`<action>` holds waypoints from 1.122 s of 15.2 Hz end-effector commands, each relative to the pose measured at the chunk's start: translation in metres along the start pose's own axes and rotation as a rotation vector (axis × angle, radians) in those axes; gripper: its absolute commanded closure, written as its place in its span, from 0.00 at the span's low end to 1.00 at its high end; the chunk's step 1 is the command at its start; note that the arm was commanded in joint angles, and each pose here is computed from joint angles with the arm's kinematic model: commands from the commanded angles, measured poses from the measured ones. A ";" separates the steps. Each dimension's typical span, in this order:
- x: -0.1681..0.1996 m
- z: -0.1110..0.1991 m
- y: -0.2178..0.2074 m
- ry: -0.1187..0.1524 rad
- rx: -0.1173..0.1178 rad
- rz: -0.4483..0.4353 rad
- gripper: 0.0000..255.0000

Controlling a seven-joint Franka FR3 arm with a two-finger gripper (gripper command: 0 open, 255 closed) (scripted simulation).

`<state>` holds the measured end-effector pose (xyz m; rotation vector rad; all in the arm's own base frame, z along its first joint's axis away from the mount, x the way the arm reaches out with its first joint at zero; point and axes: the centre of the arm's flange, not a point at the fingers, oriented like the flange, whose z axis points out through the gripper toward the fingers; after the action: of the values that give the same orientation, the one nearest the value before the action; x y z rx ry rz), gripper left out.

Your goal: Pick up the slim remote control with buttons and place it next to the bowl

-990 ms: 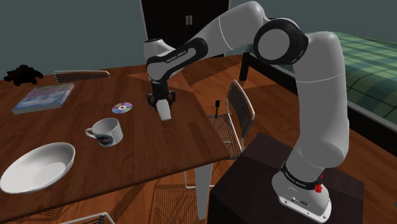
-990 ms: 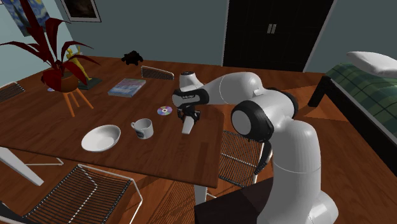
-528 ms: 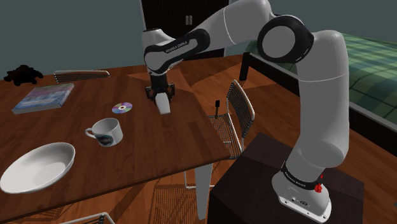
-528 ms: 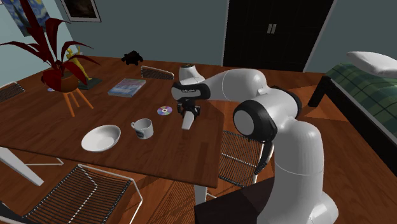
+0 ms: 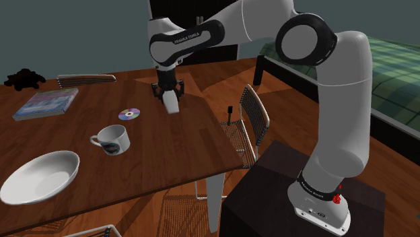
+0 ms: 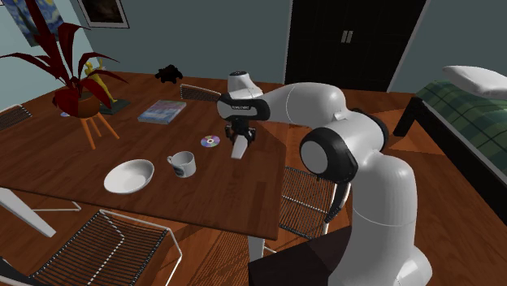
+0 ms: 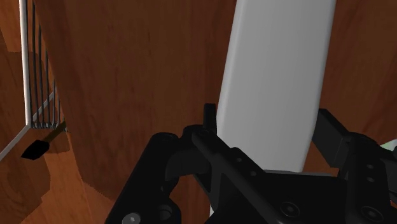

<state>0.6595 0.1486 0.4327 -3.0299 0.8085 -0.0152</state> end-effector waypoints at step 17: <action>-0.134 -0.030 -0.082 0.000 0.000 0.000 1.00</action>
<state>0.5930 0.2762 0.4603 -3.0305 0.8062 -0.0145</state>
